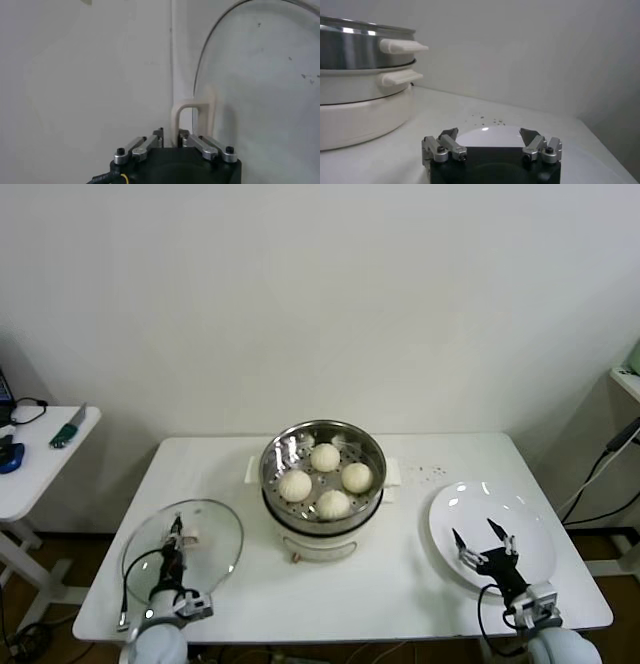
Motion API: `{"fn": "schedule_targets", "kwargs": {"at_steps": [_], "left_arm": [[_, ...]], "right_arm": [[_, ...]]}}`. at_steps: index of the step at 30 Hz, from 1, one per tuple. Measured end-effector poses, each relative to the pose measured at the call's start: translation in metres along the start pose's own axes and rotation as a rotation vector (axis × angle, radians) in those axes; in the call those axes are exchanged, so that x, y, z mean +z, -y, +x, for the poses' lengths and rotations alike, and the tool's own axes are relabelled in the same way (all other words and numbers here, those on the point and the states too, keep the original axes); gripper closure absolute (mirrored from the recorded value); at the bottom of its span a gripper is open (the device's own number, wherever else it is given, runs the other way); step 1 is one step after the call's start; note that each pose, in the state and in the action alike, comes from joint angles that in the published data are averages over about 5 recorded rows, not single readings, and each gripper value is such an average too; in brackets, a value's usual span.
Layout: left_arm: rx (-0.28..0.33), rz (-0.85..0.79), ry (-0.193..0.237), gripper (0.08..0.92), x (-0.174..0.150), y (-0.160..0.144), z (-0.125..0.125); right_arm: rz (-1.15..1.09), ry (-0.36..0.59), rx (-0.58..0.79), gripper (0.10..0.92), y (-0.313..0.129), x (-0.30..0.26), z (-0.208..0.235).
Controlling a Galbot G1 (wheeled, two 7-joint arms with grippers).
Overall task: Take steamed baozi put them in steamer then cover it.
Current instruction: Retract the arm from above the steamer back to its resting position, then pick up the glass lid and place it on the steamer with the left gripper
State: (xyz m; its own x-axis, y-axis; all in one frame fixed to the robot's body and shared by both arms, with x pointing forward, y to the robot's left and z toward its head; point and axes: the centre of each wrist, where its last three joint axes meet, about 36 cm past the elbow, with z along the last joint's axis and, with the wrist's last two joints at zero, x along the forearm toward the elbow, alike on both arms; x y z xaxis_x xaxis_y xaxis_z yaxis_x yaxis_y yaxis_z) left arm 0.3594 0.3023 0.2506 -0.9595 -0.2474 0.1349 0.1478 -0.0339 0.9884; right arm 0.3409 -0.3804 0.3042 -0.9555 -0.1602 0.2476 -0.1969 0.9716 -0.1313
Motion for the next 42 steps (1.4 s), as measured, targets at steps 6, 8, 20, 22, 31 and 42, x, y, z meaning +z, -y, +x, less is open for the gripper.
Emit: {"fn": "schedule_targets", "kwargs": {"at_steps": [6, 8, 20, 22, 31, 42], "left_arm": [[-0.011, 0.003, 0.002, 0.852, 0.001, -0.004, 0.003], [-0.019, 0.005, -0.001, 0.851, 0.003, -0.008, 0.004], [-0.106, -0.005, -0.026, 0.851, 0.014, -0.056, 0.022], [-0.127, -0.010, -0.033, 0.851, 0.015, -0.070, 0.027], [-0.214, -0.011, -0.039, 0.851, 0.012, -0.135, 0.047], [-0.273, -0.048, 0.065, 0.851, -0.017, -0.194, 0.052]], "right_arm": [[0.007, 0.003, 0.000, 0.200, 0.001, -0.001, -0.003], [0.011, 0.004, 0.000, 0.200, 0.002, -0.002, -0.003], [0.038, 0.002, -0.005, 0.200, 0.008, -0.005, -0.009], [0.045, 0.001, -0.007, 0.200, 0.009, -0.006, -0.010], [0.084, -0.009, -0.017, 0.200, 0.017, -0.014, -0.019], [0.138, -0.025, -0.027, 0.200, 0.022, -0.022, -0.036]]}}
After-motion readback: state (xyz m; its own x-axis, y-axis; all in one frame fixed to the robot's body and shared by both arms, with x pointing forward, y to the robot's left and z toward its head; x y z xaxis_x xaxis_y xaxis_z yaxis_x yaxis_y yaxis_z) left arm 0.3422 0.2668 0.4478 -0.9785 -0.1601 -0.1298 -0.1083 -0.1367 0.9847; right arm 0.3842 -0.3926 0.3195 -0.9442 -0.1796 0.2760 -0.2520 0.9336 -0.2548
